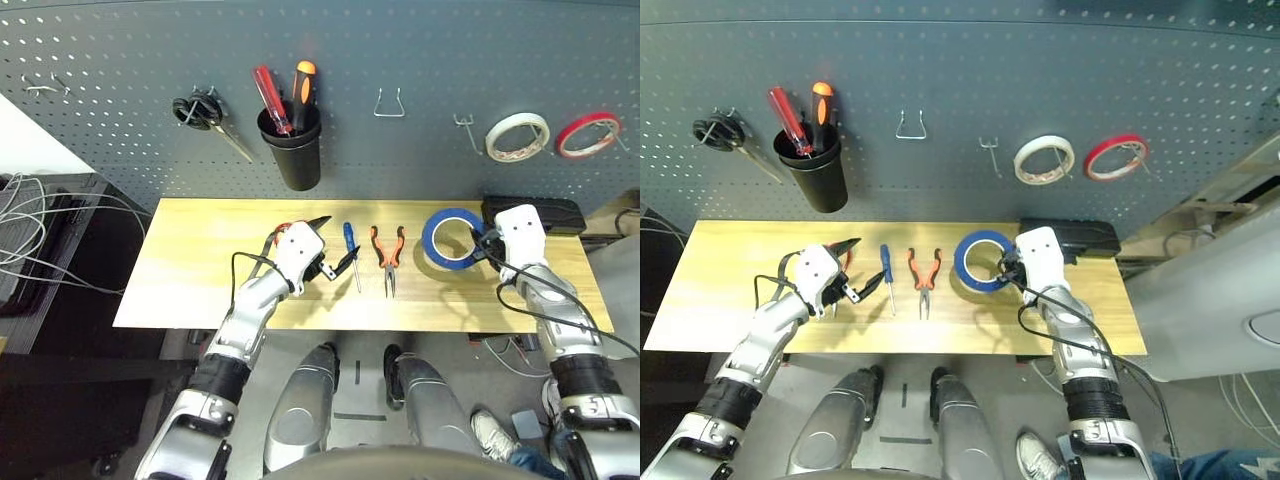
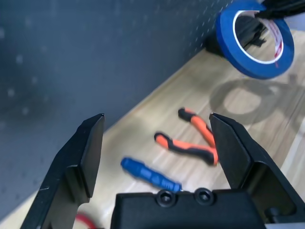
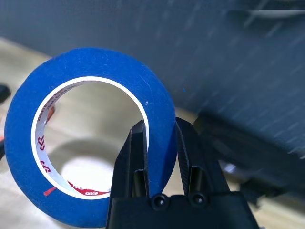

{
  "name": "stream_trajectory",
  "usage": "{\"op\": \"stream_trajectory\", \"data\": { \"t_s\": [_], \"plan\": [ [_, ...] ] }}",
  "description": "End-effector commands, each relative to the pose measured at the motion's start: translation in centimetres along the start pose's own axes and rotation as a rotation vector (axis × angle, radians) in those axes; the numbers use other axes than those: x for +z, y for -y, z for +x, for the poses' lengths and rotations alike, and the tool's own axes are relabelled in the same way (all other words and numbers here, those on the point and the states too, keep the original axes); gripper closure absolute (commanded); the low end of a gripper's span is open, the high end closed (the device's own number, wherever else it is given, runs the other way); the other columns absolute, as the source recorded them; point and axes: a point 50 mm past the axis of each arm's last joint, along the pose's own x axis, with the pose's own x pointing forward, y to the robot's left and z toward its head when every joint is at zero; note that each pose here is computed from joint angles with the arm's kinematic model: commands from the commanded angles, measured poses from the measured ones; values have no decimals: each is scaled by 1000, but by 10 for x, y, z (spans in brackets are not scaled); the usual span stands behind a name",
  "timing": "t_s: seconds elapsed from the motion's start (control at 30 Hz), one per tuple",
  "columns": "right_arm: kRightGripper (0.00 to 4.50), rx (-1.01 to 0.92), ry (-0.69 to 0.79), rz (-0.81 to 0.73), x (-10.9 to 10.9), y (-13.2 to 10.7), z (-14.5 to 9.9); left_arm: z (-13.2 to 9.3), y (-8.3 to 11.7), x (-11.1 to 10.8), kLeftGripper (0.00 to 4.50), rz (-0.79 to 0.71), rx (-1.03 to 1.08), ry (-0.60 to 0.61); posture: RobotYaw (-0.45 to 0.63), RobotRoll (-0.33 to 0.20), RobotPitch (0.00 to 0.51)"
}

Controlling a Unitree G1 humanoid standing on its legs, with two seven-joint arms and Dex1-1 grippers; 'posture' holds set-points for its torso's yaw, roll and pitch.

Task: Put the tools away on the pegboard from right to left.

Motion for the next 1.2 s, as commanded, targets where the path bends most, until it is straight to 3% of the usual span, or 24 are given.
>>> {"op": "stream_trajectory", "data": {
  "t_s": [0.03, 0.47, 0.7, 1.03, 1.2],
  "plan": [
    [3784, -18, 105, -71, 11, 6, -9, 0, 1, -4, 0, -12, -9, -6, 34, 0, 179],
    [3784, -134, 398, -194, 62, 24, -16, 5, -3, -2, 0, -9, -26, 1, 18, 0, 182],
    [3784, -175, 484, -202, 81, 28, -12, 7, -4, -1, 0, -8, -31, 3, 19, 0, 184],
    [3785, -240, 453, -185, 81, 40, 8, 14, 5, 23, 0, -54, -94, 157, 44, 0, 179],
    [3785, -259, 446, -171, 82, 42, 22, 15, 5, 25, 0, -83, -81, 167, 51, 0, 180]
  ]
}}
